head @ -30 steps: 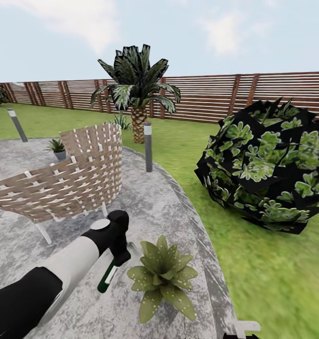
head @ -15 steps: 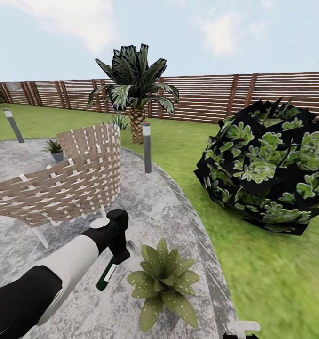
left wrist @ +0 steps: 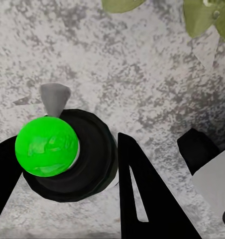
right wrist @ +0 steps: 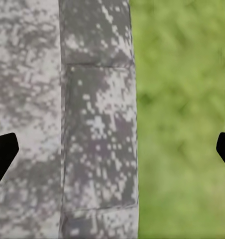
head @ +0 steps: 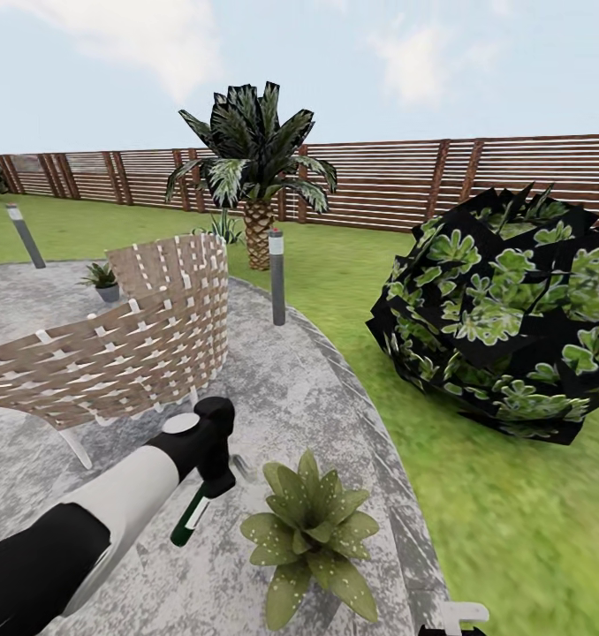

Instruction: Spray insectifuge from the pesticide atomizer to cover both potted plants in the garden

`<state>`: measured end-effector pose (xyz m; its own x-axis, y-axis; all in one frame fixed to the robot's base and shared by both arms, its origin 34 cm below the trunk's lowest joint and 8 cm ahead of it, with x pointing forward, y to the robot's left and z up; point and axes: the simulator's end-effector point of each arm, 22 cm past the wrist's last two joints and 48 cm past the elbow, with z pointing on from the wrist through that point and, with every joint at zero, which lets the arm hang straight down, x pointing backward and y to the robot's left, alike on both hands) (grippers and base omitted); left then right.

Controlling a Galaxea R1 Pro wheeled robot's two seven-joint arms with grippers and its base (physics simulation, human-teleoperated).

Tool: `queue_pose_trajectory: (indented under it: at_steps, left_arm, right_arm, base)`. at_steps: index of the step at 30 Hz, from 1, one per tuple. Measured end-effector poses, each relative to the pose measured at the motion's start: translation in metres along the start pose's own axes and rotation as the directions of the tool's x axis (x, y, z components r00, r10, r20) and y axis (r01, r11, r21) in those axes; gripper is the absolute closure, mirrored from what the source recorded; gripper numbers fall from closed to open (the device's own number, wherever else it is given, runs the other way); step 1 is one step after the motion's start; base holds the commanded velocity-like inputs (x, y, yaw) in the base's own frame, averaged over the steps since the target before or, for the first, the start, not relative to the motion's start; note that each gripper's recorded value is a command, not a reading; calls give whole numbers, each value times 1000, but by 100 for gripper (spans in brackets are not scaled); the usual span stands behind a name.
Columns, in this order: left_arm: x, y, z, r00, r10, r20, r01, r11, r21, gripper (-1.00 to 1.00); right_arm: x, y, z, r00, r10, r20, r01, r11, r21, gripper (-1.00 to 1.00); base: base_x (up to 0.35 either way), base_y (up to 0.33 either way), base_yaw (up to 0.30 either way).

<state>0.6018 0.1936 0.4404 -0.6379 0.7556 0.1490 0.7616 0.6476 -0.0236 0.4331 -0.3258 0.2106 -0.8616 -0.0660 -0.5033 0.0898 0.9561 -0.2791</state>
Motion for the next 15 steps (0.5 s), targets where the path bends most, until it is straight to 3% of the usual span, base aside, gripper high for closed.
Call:
queue_pose_trajectory:
  at_steps: [3,5,8,13,15]
  left_arm:
    - [-7,-1,-6,1000,11,17,-11,1000,-5,100]
    - [-23,1,-22,997,32,75,-30,999,-30,100]
    - [-29,0,-28,994,43,97,-40,999,-37,100]
    - [-27,-4,-24,995,42,90,-40,999,-23,100]
    - [-21,-17,-8,996,47,71,-47,999,4,100]
  right_arm:
    - [0,0,0,1000,0,-1,0,1000,0,-100]
    - [0,0,0,1000,0,-1,0,1000,0,-100]
    - [0,0,0,1000,0,-1,0,1000,-1,-100]
    - [0,1,0,1000,0,-1,0,1000,-2,-100]
    - [0,1,0,1000,0,-2,0,1000,-2,-100]
  base:
    - [0,0,0]
    - [0,0,0]
    - [22,0,0]
    - [84,0,0]
    - [15,0,0]
